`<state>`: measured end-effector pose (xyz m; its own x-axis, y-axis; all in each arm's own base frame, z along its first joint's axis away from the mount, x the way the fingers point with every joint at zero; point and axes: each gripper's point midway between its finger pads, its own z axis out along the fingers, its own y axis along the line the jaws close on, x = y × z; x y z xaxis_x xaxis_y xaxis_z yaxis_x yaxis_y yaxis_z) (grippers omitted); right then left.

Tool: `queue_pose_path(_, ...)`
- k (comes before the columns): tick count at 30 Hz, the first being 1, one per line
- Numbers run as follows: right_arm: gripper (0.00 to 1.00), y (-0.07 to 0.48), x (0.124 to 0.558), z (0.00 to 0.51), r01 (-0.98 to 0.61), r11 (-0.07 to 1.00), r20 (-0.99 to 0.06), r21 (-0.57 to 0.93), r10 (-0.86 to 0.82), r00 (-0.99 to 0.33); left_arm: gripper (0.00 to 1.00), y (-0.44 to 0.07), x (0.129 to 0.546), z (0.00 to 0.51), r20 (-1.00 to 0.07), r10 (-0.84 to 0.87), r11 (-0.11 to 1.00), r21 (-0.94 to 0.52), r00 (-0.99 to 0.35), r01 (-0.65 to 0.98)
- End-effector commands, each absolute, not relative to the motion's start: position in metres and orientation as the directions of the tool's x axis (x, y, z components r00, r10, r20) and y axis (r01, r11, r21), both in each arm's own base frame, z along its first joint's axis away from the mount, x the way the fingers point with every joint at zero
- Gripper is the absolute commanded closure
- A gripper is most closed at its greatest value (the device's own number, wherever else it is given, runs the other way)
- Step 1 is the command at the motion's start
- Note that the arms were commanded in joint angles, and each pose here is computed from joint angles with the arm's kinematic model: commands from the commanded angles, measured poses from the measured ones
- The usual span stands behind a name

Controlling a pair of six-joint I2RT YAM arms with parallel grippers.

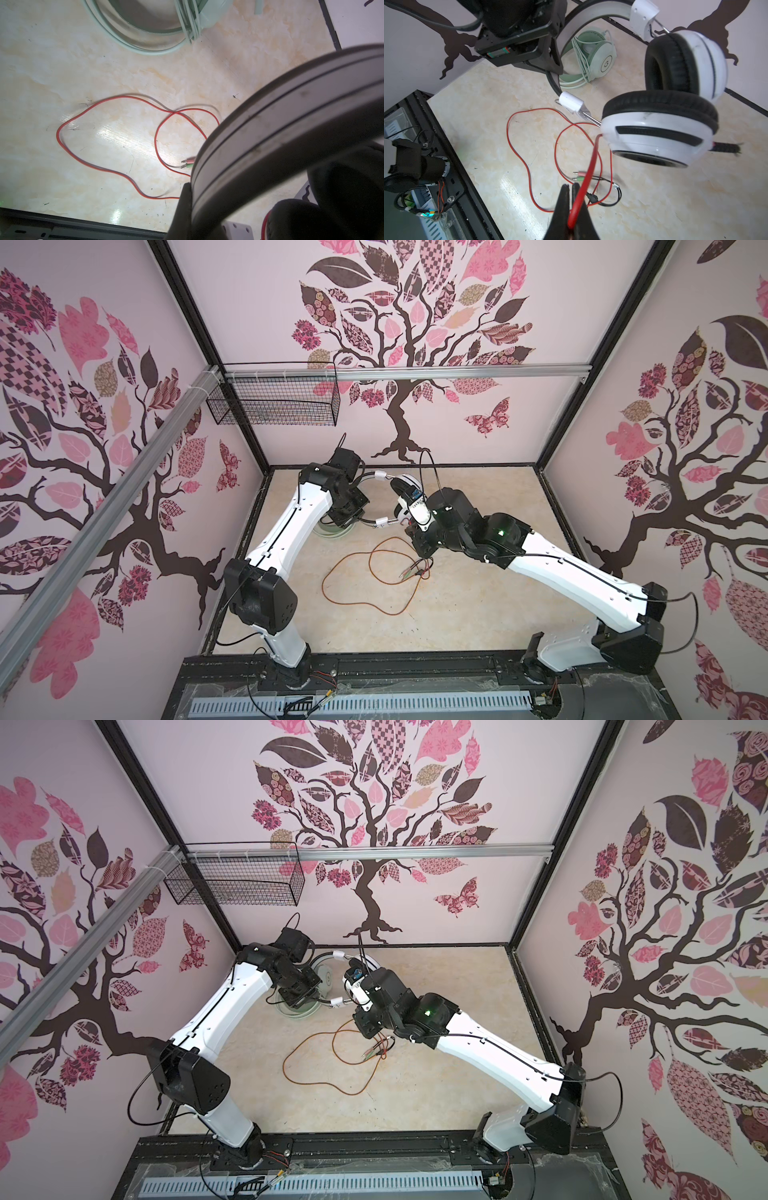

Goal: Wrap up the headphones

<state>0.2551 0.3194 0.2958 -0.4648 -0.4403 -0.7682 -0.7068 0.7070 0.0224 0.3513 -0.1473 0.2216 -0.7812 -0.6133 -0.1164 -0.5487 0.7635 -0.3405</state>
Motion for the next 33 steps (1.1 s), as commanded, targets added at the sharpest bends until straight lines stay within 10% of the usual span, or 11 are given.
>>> queue_pose_path(1, 1.0, 0.303, 0.259, 0.283, -0.689, 0.719, -0.704, -0.088, -0.534, -0.468, 1.0, -0.153, 0.361, 0.243, -0.177, -0.568, 0.789, -0.394, -0.804, -0.471)
queue_pose_path(33, 1.0, 0.24, 0.324, 0.329, -0.309, 0.752, -0.687, -0.582, -0.659, -0.307, 1.0, -0.171, 0.284, 0.228, -0.3, 0.061, 0.993, -0.074, -0.952, 0.088)
